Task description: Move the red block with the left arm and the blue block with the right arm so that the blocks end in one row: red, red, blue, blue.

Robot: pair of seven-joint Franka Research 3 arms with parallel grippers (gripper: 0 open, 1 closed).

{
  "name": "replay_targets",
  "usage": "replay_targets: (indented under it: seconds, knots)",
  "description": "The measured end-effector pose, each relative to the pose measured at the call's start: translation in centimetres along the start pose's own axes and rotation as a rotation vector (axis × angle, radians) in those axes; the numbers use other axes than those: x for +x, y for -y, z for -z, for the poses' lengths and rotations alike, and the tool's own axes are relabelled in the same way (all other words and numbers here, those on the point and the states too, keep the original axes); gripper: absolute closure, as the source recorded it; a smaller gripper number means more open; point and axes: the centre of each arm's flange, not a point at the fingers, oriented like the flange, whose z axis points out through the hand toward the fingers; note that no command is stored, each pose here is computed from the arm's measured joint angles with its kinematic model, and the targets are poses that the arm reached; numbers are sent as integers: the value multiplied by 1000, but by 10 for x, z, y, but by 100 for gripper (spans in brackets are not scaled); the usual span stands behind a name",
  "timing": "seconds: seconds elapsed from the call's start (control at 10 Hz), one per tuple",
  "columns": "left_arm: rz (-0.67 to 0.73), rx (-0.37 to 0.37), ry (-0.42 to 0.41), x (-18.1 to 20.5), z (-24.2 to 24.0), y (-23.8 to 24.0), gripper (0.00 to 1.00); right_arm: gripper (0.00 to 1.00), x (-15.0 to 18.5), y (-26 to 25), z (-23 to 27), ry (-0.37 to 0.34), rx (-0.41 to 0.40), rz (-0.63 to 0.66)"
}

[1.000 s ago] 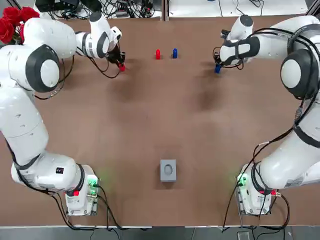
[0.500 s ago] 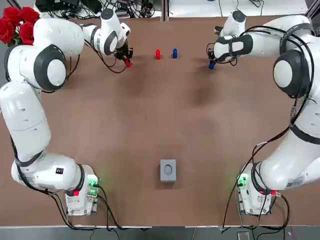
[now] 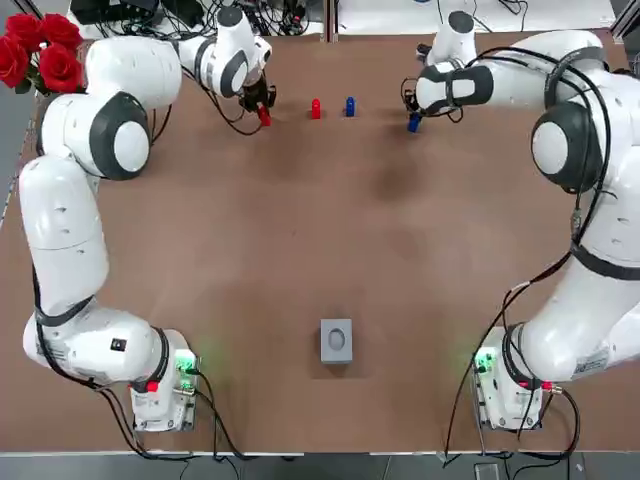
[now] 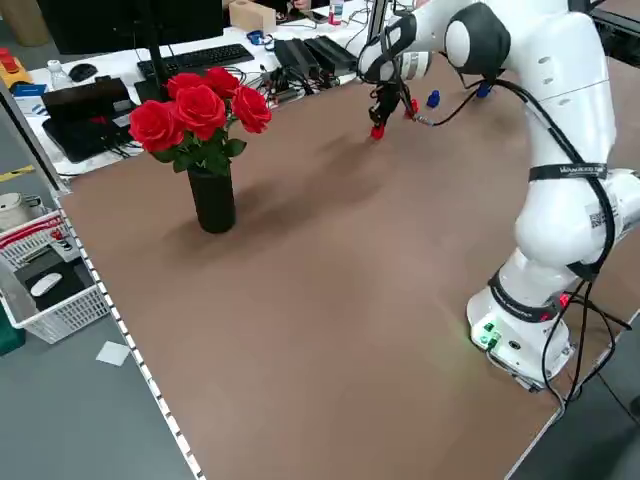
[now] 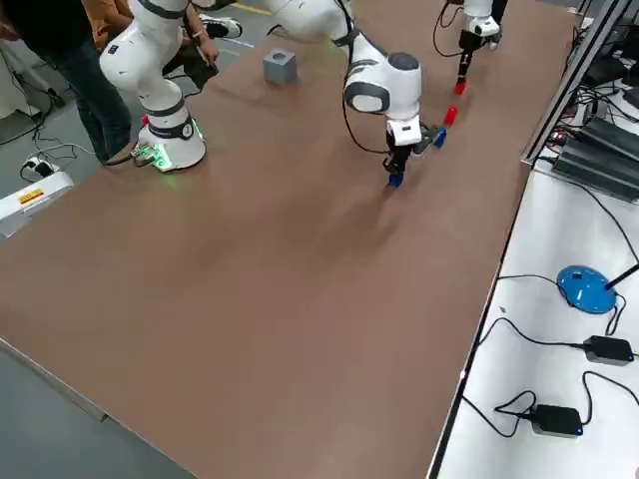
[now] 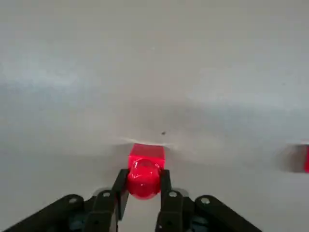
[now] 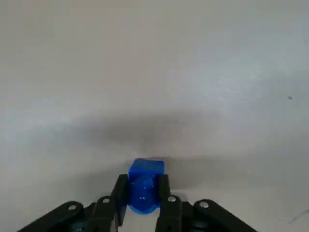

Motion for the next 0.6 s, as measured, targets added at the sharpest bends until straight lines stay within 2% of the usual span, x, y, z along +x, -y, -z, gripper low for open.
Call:
replay_targets:
  seconds: [0.2, 0.6]
  knots:
    - [-42, 11, -15, -4, -1, -13, 70, 70, 1, 26, -2, -5, -15, -12]
    - [-39, 22, 9, 1, -4, -37, 70, 70, 22, 37, -5, -10, -10, -22]
